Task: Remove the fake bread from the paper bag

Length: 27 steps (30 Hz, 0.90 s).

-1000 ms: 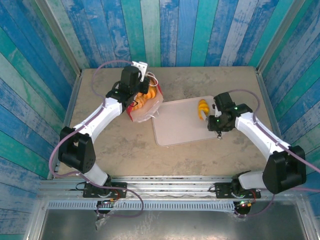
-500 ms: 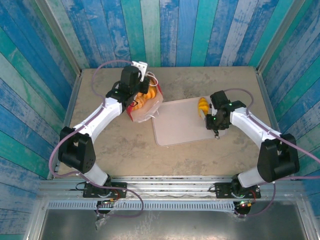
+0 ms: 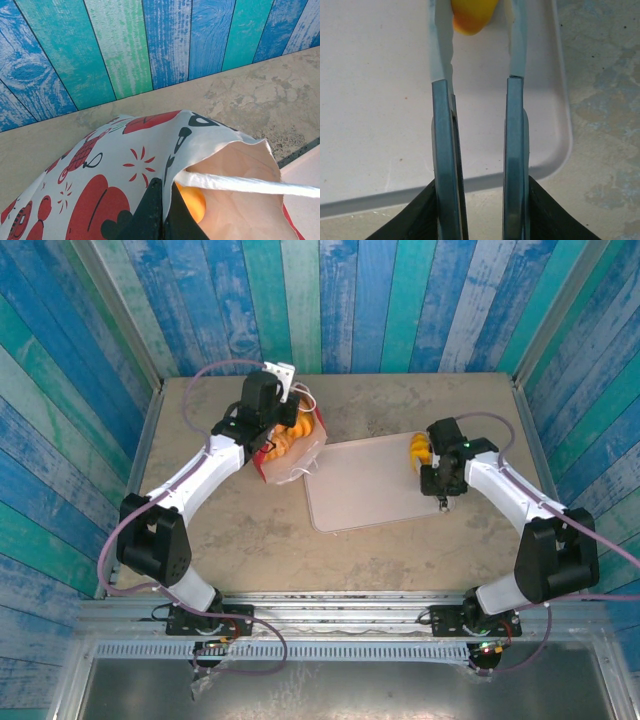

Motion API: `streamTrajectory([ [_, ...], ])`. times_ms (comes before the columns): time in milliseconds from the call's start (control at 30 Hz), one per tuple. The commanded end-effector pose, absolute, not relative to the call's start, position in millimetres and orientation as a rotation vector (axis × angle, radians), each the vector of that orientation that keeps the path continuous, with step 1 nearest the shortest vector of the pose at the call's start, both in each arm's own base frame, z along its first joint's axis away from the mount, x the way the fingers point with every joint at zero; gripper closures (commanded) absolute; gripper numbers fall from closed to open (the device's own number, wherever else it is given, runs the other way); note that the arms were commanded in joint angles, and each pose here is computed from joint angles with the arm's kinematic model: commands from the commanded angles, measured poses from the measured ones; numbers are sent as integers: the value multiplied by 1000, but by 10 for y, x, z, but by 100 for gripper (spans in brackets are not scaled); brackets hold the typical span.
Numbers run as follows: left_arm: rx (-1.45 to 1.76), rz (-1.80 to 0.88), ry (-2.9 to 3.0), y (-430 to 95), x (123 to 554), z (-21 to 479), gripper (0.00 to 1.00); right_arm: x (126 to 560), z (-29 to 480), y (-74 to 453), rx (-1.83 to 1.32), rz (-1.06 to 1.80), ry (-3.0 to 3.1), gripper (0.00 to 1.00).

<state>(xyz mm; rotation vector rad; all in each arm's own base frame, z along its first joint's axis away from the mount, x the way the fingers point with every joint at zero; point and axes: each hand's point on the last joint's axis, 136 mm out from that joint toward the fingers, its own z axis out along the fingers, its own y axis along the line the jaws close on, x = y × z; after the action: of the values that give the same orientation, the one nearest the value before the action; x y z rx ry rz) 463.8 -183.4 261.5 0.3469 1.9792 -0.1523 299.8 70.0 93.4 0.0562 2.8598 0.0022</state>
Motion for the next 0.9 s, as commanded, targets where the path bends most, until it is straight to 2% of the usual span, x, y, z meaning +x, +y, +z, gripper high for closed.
streamTrajectory([
  [0,316,-185,1895,-1903,4749,2886,96,2985,1029,597,62,-48,2850,58],
  [333,315,-185,1890,-1894,4729,2927,96,2919,1154,588,64,-27,2831,48],
  [600,315,-188,1891,-1897,4728,2923,96,2851,1362,607,55,18,2791,50],
  [867,336,-183,1898,-1910,4725,2890,96,2803,1665,961,-44,316,2729,53],
])
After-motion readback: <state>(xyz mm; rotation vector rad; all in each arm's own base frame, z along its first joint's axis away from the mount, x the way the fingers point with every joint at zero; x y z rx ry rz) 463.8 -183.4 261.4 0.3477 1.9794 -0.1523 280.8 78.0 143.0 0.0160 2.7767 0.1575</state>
